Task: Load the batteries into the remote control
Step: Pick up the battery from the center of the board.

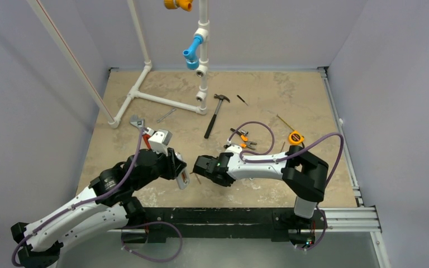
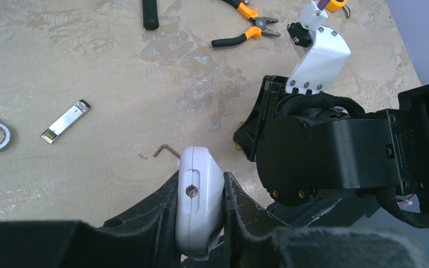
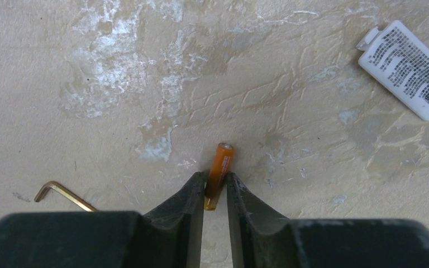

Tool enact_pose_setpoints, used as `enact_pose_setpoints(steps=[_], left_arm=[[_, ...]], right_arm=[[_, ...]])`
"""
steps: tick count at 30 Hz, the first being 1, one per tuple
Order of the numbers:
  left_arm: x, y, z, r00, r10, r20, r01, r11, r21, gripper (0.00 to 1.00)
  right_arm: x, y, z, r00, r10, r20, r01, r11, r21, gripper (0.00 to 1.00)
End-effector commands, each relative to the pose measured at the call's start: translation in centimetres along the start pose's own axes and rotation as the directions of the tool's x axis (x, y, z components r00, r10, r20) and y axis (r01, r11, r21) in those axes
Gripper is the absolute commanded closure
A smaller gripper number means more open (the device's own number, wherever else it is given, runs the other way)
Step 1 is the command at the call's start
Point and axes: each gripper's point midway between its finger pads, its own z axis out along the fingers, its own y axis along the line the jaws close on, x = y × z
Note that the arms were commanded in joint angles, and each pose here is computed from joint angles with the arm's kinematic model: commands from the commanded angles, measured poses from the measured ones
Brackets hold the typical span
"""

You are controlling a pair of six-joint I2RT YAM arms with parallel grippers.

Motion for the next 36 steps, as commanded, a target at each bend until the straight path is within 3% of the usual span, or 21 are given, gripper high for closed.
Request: enact_pose_setpoints(steps=[1,5,10,14,17,21,26,31,36], left_arm=[[-0.1,-0.4,-0.2,1.000,0.014,0.004,-0.014,0.999,0.033,1.00],[0.3,-0.7,-0.5,1.000,0.009,-0.012,-0.009,0.998,0.054,1.00],[0.5,-1.5,-0.9,0.999,0.006,-0.036,-0.002,0.995,0.097,1.00],[0.0,-1.9,-1.4,0.999,0.021,-0.041,-0.016,0.994,0.110,1.00],[-0.5,-2.9,-1.8,0.999,0.024,-0.037,-0.018,0.988,0.153,1.00],[-1.5,-4.0,-2.0,0.999,0.029,-0.027,-0.023,0.980,0.195,1.00],[-3.0,-5.0,-2.4,0.999,0.033,-0.009,-0.030,0.974,0.223,1.00],[-4.2,-5.8,-3.5,0.998,0.039,0.047,-0.051,0.957,0.287,1.00],[-4.6,-7.2,-4.2,0.996,0.050,0.073,-0.074,0.925,0.372,1.00]], right_arm=[[1.0,-2.8,2.2,0.999,-0.037,0.007,0.036,0.994,0.106,0.85],[1.2,-3.4,2.6,0.999,-0.038,0.007,0.037,0.994,0.107,1.00],[-0.1,-3.9,2.3,0.997,-0.029,0.071,0.025,0.998,0.049,1.00],[-1.3,-2.5,0.4,0.993,-0.017,0.113,0.035,0.986,-0.161,1.00],[-1.6,-0.6,-1.6,0.989,-0.047,0.138,0.094,0.927,-0.363,1.00],[-2.4,2.4,-6.1,0.987,-0.001,0.164,0.107,0.760,-0.642,1.00],[-3.5,3.8,-11.6,0.968,0.015,0.249,0.198,0.563,-0.802,1.00],[-4.1,4.2,-16.5,0.922,0.044,0.385,0.350,0.332,-0.876,1.00],[-3.2,3.6,-20.5,0.807,0.026,0.590,0.586,0.084,-0.806,1.00]])
